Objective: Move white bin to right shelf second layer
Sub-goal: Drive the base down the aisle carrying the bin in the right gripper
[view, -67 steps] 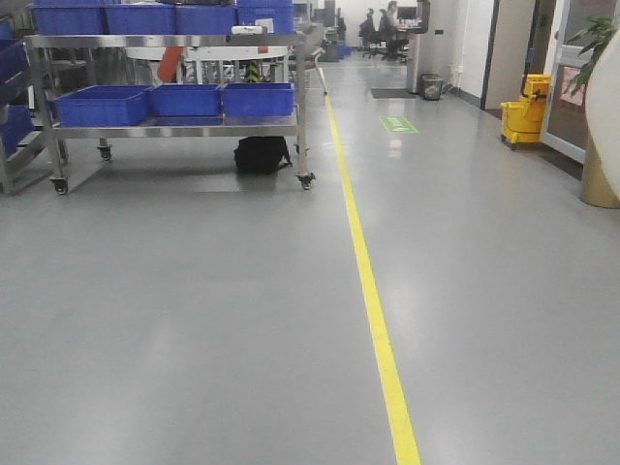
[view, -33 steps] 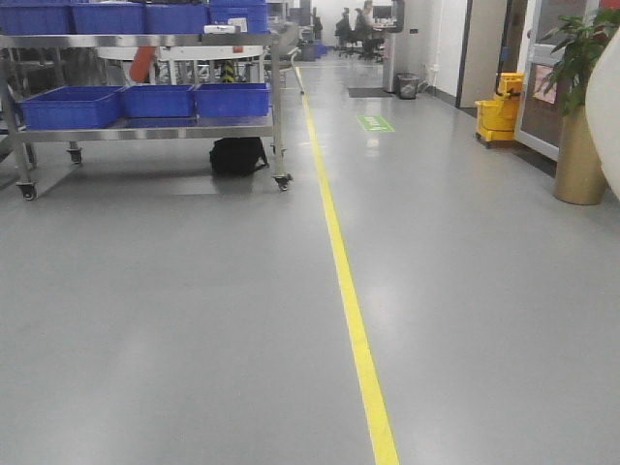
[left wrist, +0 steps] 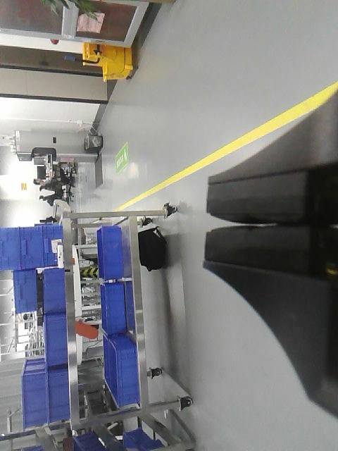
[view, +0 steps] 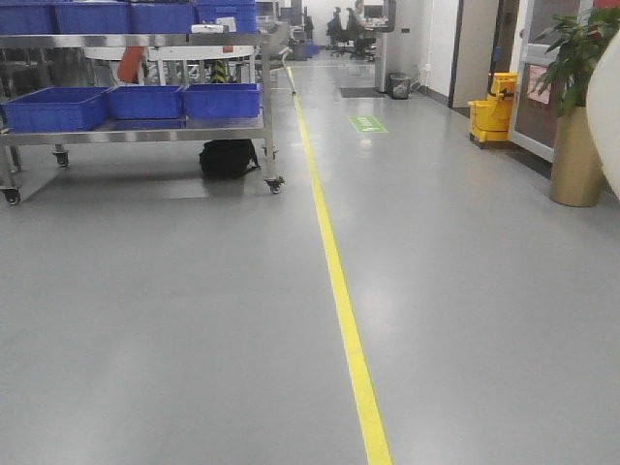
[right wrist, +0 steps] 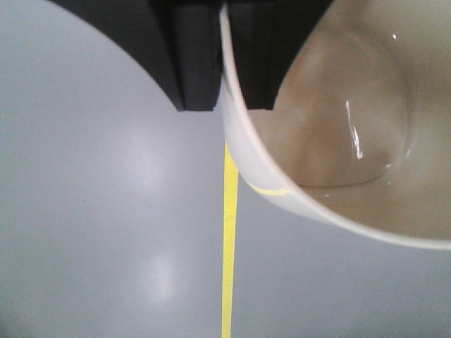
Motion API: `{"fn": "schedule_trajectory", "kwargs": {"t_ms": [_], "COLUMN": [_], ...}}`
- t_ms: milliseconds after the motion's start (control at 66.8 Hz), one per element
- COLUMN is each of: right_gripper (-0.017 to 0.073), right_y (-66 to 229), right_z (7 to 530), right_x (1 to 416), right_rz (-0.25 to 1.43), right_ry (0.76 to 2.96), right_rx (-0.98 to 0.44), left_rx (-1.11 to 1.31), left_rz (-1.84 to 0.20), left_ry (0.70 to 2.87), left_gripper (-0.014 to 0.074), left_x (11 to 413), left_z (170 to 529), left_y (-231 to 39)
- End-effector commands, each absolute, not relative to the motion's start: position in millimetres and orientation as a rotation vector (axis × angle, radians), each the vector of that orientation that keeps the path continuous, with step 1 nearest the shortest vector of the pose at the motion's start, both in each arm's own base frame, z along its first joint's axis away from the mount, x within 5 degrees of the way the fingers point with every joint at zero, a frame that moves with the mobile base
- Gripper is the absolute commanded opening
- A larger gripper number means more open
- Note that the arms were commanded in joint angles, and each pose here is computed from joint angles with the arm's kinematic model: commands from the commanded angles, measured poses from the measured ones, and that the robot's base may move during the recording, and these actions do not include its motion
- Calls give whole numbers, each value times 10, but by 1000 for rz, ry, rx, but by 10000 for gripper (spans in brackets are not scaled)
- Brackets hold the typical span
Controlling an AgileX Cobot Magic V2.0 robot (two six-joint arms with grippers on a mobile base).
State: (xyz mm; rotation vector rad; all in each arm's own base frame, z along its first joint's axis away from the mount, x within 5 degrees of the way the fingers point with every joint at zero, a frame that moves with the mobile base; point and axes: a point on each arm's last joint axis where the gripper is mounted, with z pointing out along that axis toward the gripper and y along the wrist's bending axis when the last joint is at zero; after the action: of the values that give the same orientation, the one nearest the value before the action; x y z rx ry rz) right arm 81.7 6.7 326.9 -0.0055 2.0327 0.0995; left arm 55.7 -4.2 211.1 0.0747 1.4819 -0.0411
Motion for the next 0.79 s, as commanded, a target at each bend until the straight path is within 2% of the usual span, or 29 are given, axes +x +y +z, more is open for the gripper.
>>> {"fn": "schedule_trajectory", "kwargs": {"t_ms": [0, 778], "right_gripper": [87, 87], "right_y": [60, 60], "right_z": [3432, 3432], "right_x": [843, 843], "right_rz": [103, 103], "right_ry": [1919, 1919], "right_rx": [12, 12], "left_rx": [70, 70], "left_rz": [-47, -47], "left_ry": [1423, 1423], "left_gripper": [85, 85], "left_x": [554, 554], "left_z": [2067, 2067], "left_y": [-43, -43]}}
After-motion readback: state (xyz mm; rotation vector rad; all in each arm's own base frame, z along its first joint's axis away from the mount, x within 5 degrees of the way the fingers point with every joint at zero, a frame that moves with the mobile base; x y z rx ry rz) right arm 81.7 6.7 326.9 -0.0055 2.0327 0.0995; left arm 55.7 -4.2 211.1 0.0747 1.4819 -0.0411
